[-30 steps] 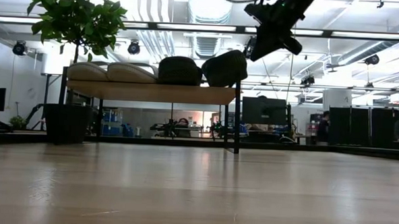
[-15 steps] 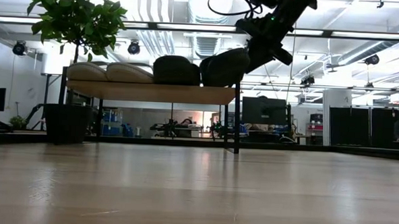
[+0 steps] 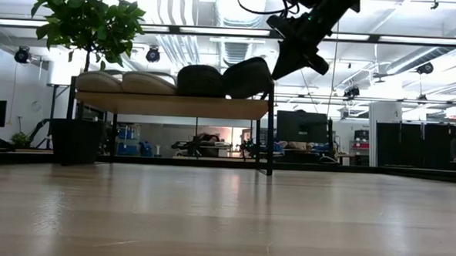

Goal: Pick and place slides into the shelf
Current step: Adjust the right black slipper on the shelf

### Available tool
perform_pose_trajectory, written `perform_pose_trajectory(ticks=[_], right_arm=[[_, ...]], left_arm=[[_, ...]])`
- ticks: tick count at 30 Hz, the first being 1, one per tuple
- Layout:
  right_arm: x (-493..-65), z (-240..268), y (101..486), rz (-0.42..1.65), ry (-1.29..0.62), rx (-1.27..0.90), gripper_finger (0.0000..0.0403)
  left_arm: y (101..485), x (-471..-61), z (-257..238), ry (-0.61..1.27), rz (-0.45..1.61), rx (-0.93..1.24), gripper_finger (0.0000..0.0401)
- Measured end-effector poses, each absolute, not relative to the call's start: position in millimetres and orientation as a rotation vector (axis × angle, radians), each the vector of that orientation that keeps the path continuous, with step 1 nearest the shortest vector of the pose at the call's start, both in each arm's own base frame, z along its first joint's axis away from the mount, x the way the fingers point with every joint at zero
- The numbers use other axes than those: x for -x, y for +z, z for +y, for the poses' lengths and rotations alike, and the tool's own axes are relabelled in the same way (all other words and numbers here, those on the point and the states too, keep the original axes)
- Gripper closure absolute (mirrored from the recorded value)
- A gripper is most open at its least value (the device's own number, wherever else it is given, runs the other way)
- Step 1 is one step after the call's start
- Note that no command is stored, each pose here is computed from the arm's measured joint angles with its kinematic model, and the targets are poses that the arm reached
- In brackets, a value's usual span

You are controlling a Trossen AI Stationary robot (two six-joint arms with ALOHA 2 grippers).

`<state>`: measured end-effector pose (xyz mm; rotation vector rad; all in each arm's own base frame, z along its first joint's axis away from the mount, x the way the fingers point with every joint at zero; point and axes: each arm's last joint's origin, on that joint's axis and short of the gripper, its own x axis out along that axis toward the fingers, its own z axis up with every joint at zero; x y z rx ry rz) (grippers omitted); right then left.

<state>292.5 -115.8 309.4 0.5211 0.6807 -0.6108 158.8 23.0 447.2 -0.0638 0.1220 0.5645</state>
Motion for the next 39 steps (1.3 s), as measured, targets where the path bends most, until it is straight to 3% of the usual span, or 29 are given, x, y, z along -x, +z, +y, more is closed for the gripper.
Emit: perform_pose_trajectory(ticks=[34,39], right_arm=[[-280.8,-114.1,320.5,0.695,-0.605,-0.472,0.0394],[-270.9,-110.1,339.4,0.628,-0.562,-0.434,0.0394]], left_arm=[[448.2,-163.4,23.3,0.564,0.105,0.068,0.0163],[448.2,-163.4,23.3,0.564,0.105,0.068,0.0163]])
